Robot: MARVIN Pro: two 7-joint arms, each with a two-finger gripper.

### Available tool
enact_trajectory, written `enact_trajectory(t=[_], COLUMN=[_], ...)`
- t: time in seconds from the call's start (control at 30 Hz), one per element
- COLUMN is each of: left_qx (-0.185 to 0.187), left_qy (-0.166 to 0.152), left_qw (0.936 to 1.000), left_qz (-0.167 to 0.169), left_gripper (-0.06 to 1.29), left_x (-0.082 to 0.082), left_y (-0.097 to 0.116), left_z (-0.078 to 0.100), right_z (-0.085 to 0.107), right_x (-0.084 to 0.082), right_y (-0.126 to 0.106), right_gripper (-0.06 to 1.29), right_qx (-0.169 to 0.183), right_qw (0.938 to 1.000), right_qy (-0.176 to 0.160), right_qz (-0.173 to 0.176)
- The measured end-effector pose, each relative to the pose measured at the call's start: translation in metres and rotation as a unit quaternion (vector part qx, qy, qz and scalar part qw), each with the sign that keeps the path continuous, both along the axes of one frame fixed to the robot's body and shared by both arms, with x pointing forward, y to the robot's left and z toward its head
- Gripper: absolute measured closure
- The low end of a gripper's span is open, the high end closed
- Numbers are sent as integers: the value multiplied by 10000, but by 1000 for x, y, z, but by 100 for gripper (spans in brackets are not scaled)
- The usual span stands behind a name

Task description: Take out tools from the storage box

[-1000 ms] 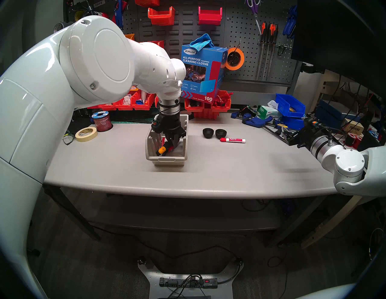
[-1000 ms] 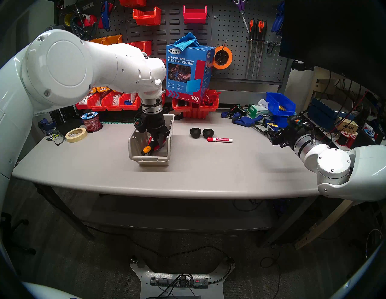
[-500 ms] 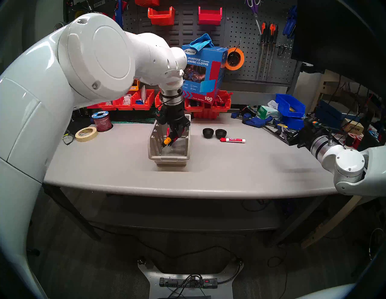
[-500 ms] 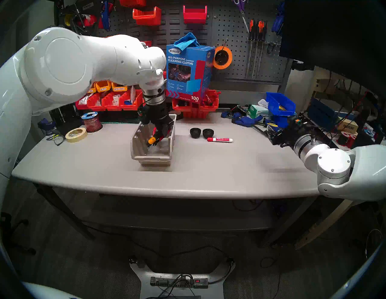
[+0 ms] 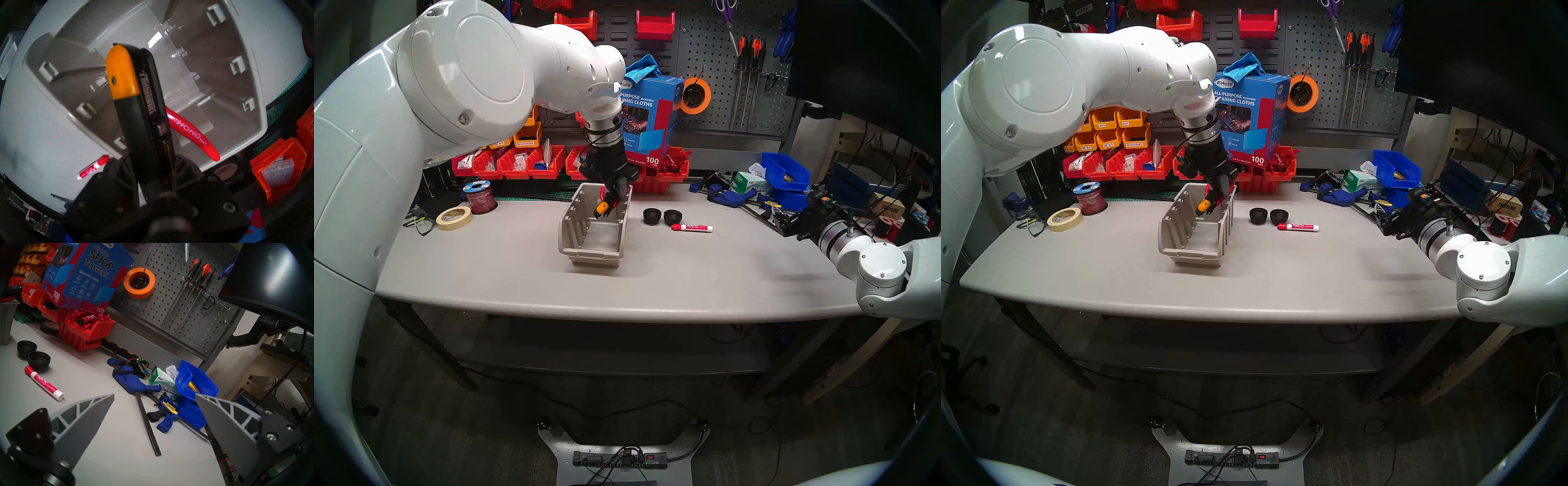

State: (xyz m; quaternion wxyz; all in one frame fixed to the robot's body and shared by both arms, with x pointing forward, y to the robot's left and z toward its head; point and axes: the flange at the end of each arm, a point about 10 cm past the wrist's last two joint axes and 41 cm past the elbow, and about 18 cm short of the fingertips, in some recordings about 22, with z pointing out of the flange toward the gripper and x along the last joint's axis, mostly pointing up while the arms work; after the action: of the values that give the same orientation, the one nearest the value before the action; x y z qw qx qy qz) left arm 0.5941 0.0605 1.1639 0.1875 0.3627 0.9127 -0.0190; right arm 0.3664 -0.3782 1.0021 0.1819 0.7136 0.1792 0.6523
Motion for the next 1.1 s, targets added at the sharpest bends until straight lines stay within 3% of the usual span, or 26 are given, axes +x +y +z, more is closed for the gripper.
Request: enact_trajectory(t=[0.37, 0.6, 0.9, 1.1], left_qx=[-468, -809, -1187, -1357], left_qy=[-364, -444, -291, -39], left_qw=[9982, 9956, 9916, 9890], left_qz=[-46, -160, -431, -596], left_gripper=[99, 99, 99, 99], left_x=[-2, -7, -15, -18], left_y=[-8, -20, -50, -68], left_z=[46, 64, 60, 37], right_z=[0, 0, 0, 0], right_x=[0, 0, 0, 0], right_y=[0, 0, 0, 0], right_gripper=[-1, -1, -1, -1], right_qx=[-2, -3, -2, -1], right_qw=[10000, 10000, 10000, 10000], right_qy=[4, 4, 3, 2], right_qz=[0, 0, 2, 3])
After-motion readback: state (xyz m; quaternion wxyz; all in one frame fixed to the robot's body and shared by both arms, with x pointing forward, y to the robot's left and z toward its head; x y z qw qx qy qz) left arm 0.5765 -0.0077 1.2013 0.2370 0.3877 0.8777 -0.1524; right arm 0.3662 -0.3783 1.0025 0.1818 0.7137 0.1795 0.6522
